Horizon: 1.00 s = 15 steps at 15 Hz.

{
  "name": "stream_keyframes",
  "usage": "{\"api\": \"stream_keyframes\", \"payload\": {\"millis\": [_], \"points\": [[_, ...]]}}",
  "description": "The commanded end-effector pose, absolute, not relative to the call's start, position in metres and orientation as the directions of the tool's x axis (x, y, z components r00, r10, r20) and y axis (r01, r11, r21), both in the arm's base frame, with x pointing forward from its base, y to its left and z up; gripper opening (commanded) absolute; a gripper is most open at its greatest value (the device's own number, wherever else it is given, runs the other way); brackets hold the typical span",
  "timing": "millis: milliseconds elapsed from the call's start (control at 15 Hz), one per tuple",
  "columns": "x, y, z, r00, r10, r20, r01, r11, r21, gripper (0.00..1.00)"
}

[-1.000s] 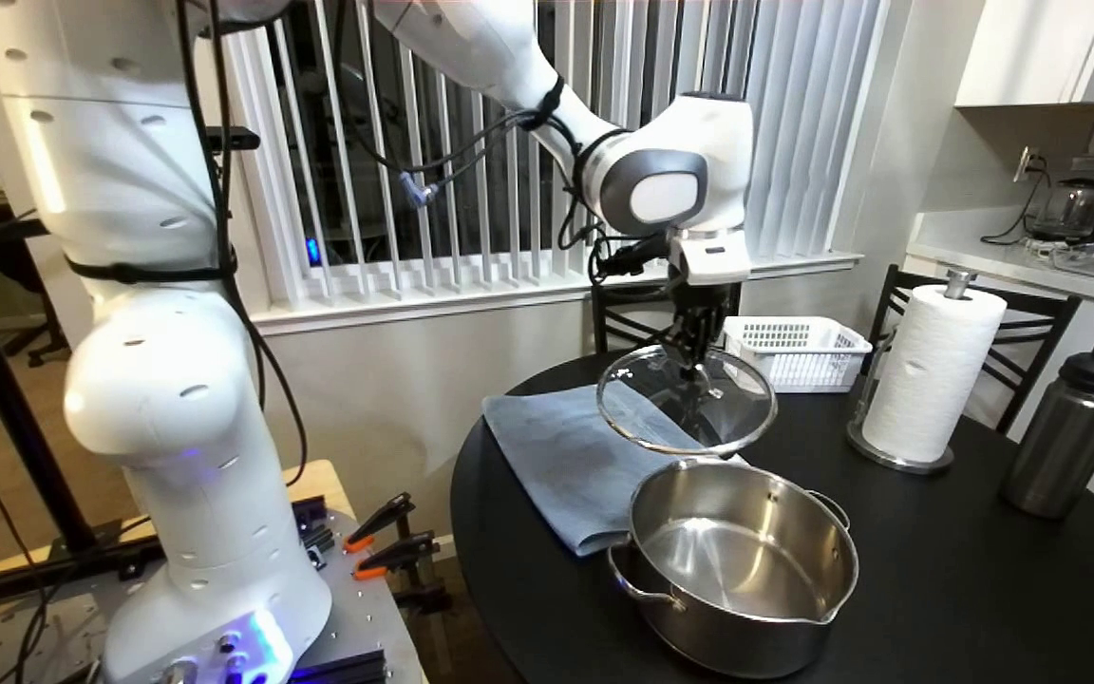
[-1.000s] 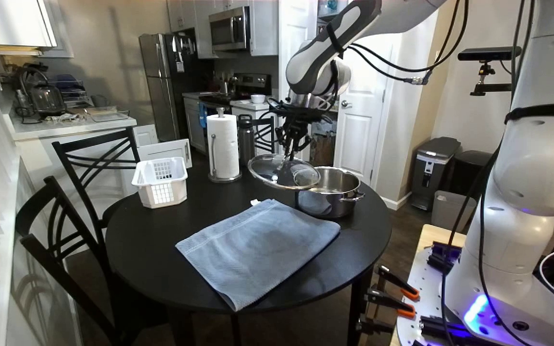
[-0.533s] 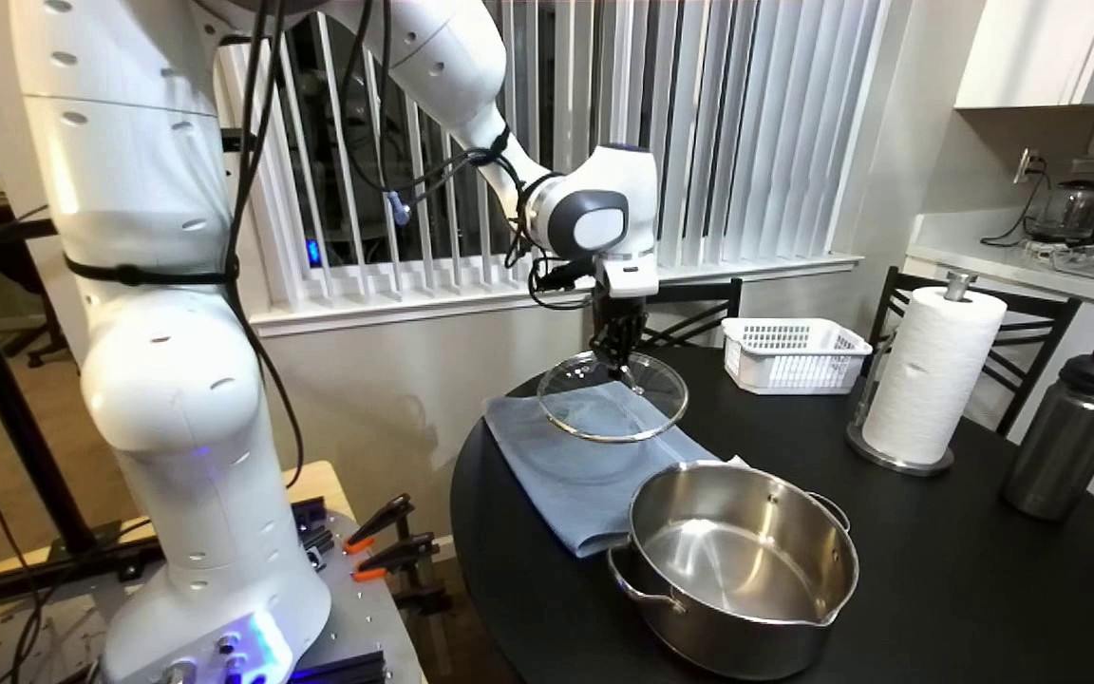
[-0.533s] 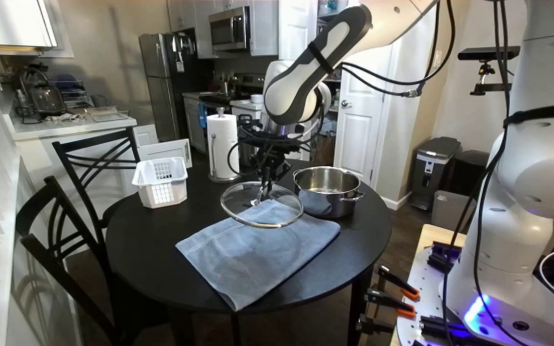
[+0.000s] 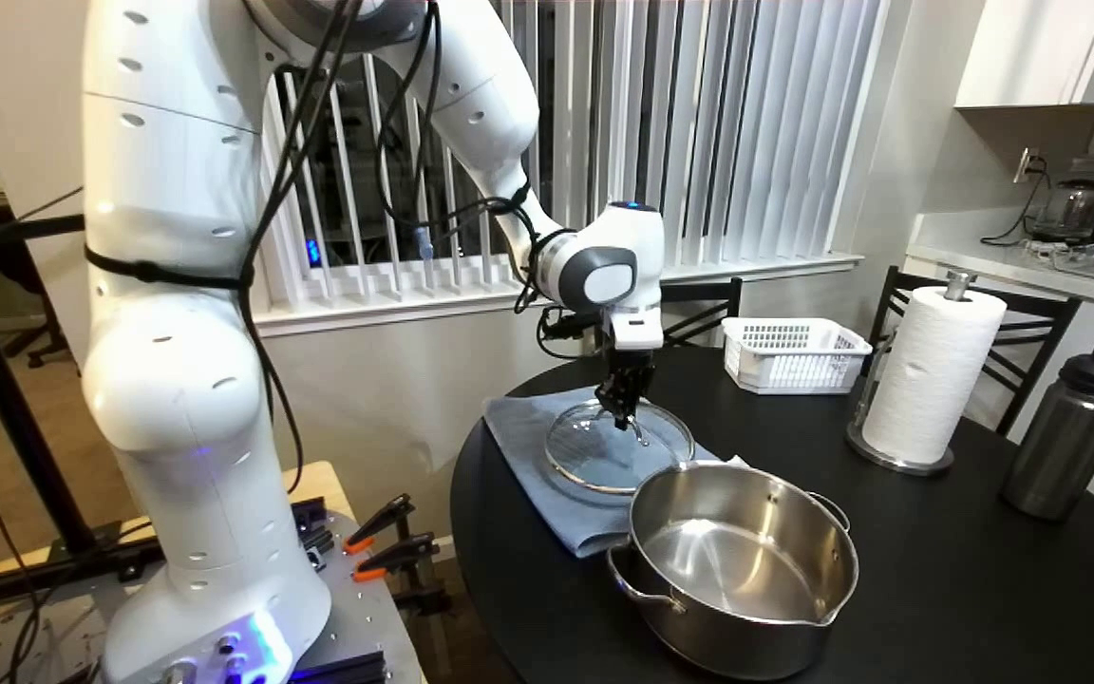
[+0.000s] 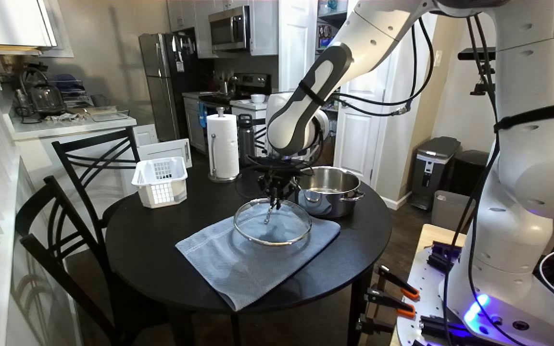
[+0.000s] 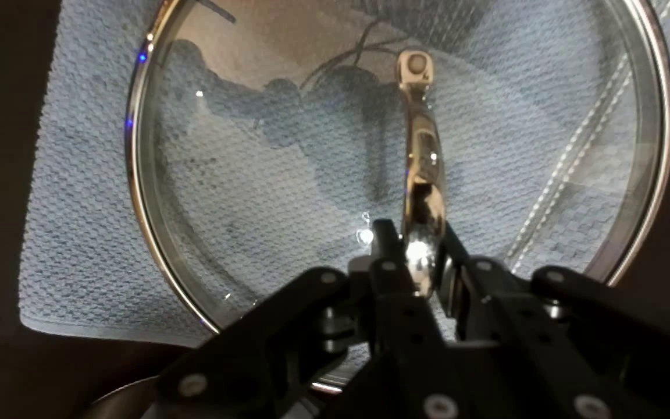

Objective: Take the lid off of the pot

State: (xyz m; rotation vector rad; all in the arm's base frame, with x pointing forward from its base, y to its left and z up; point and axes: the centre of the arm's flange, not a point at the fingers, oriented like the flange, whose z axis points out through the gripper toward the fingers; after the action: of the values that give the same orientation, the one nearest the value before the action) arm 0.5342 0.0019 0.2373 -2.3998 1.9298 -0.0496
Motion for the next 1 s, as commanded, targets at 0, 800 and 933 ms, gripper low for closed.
{"api": "stream_keyframes", "payload": {"millis": [0, 800, 933], "points": [[0.541, -0.012, 0.238, 0.177, -0.984, -0.02, -0.982, -0.176, -0.074, 0.07], [0.541, 0.005, 0.224, 0.196, -0.98, -0.014, -0.979, -0.195, -0.062, 0.07], [0.54, 0.014, 0.223, 0.215, -0.977, -0.009, -0.975, -0.214, -0.067, 0.07]]}}
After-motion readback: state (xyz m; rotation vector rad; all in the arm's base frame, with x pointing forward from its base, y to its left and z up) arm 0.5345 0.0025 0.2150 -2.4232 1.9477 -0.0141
